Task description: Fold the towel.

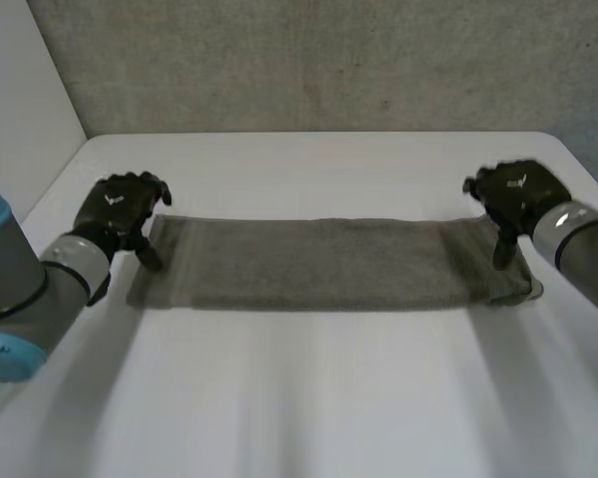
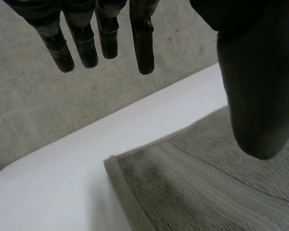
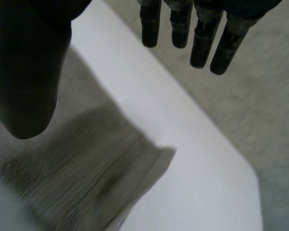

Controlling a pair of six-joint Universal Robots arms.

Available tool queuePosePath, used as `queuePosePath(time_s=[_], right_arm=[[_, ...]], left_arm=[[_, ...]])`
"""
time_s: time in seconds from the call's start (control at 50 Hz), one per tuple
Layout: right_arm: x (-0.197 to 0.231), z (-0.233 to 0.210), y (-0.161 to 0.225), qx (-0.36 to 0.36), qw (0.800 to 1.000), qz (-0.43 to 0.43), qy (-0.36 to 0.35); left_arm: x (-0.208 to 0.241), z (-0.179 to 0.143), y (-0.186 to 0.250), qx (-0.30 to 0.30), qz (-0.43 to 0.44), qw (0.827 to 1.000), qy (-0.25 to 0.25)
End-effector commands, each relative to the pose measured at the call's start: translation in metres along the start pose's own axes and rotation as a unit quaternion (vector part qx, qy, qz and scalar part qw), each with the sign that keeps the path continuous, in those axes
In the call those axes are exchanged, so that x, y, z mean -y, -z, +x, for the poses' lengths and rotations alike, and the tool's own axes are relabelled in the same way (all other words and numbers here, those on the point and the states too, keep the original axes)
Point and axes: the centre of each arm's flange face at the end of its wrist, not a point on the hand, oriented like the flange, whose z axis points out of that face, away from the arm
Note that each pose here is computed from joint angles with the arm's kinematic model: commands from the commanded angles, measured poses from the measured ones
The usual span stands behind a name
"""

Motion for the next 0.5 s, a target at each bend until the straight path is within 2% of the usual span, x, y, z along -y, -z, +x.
queuePosePath(time_s=[0.02, 0.12, 0.5], right_arm=[[-0.043, -0.007, -0.025, -0.011, 1.000, -0.015, 0.008], [-0.073, -0.012, -0.041, -0.010, 0.999, -0.032, 0.023], [-0.096, -0.012, -0.052, -0.004, 0.996, -0.060, 0.064]], left_arm=[[-0.012, 0.003, 0.000, 0.002, 0.017, 1.000, -0.004], [-0.015, 0.003, -0.001, 0.005, 0.030, 1.000, -0.007], [-0.017, 0.004, -0.002, 0.003, 0.030, 0.999, -0.008]])
